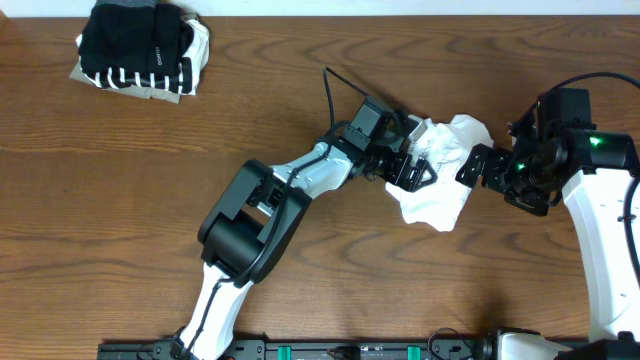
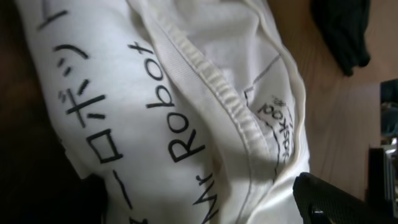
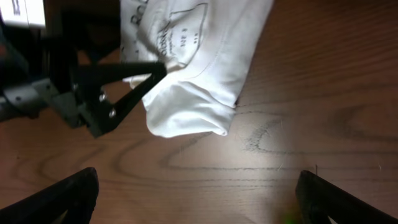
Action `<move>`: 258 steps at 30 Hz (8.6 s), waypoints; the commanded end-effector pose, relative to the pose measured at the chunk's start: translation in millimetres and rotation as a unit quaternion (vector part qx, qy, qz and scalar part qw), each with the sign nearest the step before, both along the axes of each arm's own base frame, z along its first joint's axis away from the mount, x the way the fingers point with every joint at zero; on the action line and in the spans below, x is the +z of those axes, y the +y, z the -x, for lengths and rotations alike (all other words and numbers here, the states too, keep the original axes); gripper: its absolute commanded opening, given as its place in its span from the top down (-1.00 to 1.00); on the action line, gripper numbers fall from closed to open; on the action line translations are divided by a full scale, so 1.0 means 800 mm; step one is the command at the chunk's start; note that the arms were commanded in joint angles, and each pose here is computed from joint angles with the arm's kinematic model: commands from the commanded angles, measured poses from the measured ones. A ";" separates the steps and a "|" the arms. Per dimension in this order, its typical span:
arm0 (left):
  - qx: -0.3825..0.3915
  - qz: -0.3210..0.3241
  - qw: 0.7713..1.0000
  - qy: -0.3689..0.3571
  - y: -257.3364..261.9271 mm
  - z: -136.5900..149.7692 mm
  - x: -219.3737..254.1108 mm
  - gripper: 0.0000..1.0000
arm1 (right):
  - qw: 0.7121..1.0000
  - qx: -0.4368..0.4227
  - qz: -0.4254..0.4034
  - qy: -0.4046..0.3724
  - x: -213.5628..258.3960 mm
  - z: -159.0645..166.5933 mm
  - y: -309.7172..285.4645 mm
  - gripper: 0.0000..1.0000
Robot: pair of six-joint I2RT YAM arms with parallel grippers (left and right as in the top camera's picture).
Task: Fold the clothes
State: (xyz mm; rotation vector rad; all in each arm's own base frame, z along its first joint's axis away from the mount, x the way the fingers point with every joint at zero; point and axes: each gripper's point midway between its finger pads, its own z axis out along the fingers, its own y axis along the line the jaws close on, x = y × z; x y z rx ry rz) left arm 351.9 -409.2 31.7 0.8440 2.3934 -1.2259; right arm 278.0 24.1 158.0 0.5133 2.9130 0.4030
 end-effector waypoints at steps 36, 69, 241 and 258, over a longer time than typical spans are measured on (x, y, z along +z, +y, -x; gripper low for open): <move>0.249 -0.009 0.968 -0.019 0.161 -0.156 0.063 0.88 | 1.000 0.021 0.003 -0.004 -0.001 0.004 0.003 -0.99; 0.541 0.054 0.809 -0.225 0.484 -0.320 0.313 0.88 | 1.000 0.021 0.003 0.000 -0.002 0.006 0.003 -0.97; 0.488 0.109 0.851 -0.164 0.433 0.221 0.290 -0.96 | 0.863 -0.090 0.154 -0.473 0.136 0.158 -0.055 -0.99; 0.488 0.109 0.851 -0.164 0.433 0.221 0.290 -0.96 | 0.802 0.004 0.139 -0.581 0.086 0.093 -0.020 -0.98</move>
